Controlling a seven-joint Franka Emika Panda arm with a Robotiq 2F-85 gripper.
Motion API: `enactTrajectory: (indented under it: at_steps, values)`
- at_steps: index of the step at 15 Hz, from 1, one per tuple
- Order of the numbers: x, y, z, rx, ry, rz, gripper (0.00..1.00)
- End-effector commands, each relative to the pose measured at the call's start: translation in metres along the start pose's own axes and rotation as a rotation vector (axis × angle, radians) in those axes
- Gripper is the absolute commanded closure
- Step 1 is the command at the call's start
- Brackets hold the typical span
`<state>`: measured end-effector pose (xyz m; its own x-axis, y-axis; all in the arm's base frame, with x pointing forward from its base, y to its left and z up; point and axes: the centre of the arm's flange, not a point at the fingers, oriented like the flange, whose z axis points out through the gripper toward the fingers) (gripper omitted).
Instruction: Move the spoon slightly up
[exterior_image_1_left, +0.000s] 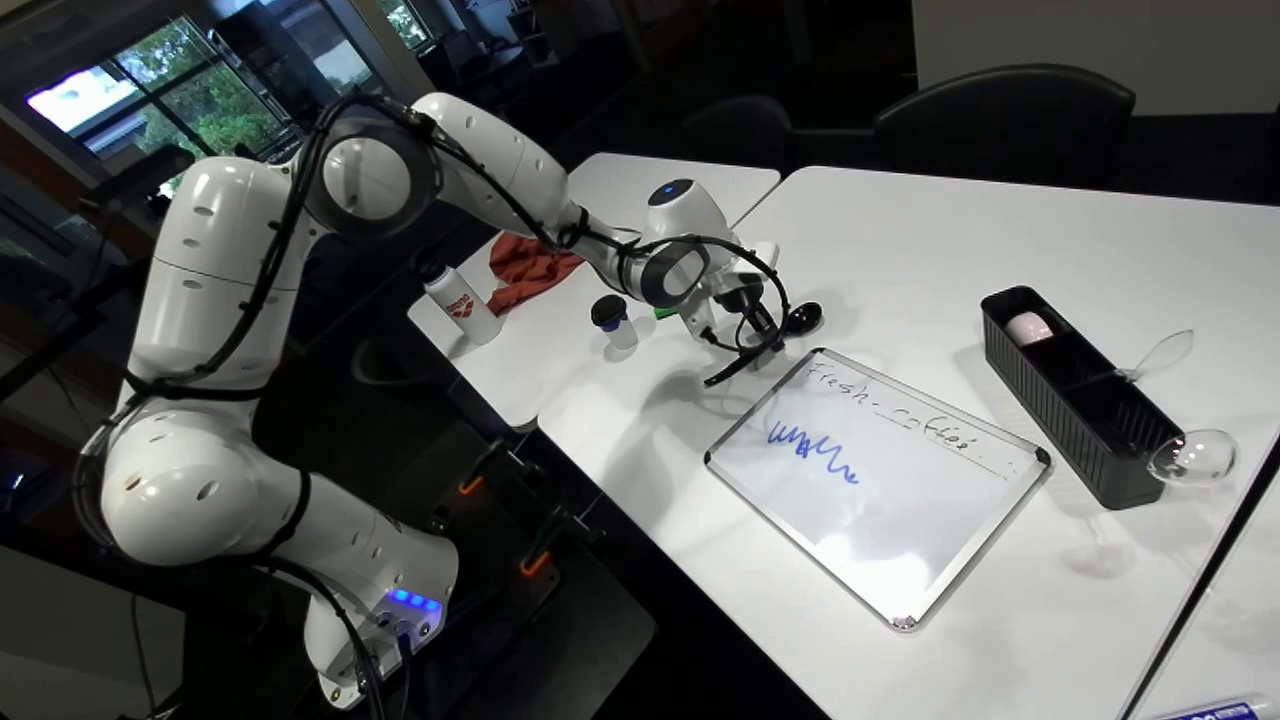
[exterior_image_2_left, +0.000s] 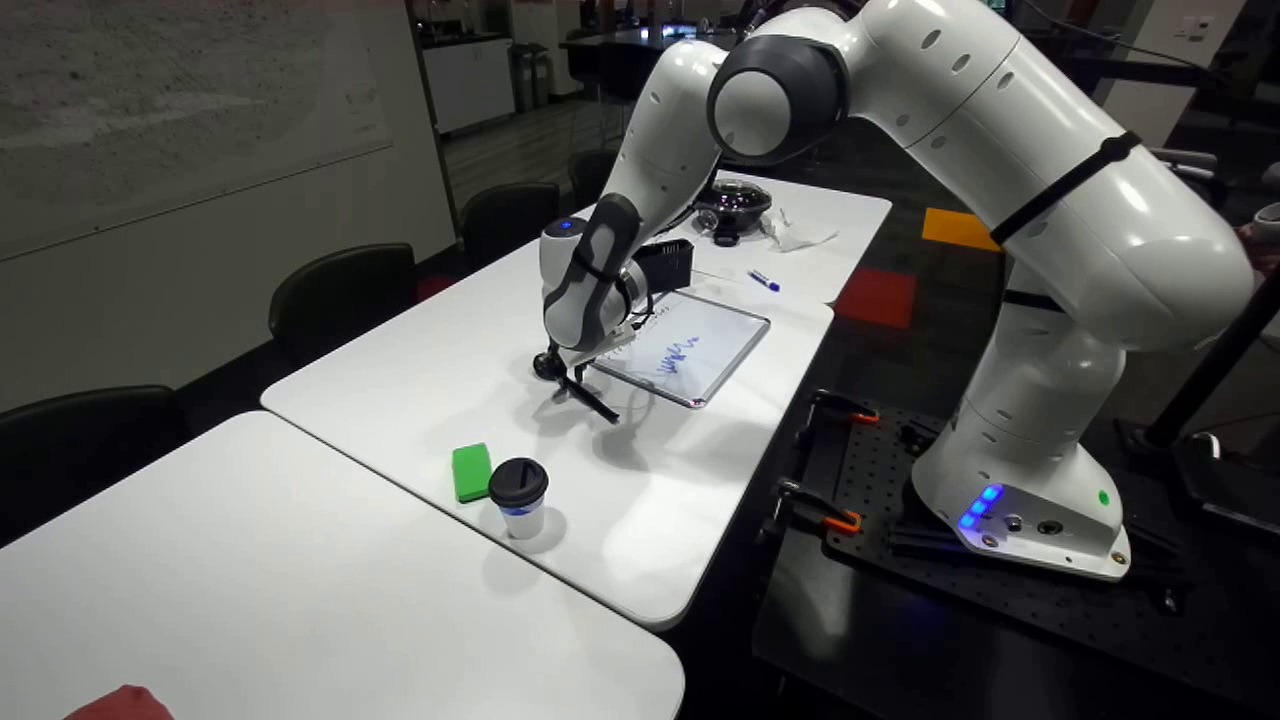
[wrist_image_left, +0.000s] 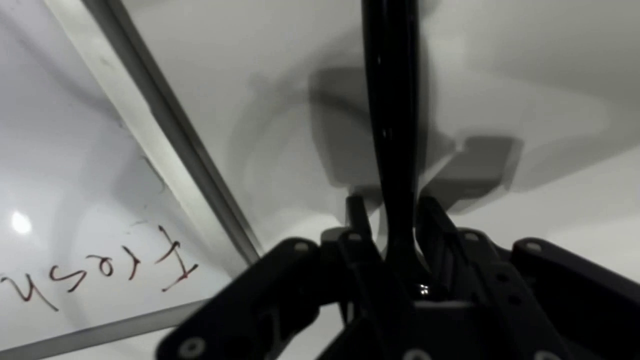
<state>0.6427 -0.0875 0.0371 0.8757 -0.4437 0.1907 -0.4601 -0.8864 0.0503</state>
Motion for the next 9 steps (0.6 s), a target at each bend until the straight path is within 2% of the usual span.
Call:
enactTrajectory:
  at_steps: [1,3,5,9]
  values:
    - [0.007,-0.011,-0.006,-0.011,0.008,0.018,0.97]
    - [0.007,-0.014,-0.014,-0.018,0.012,0.018,1.00]
    - [0.011,-0.015,-0.029,-0.004,0.024,0.064,0.96]
    - [0.040,-0.014,-0.058,0.047,0.015,0.307,0.96]
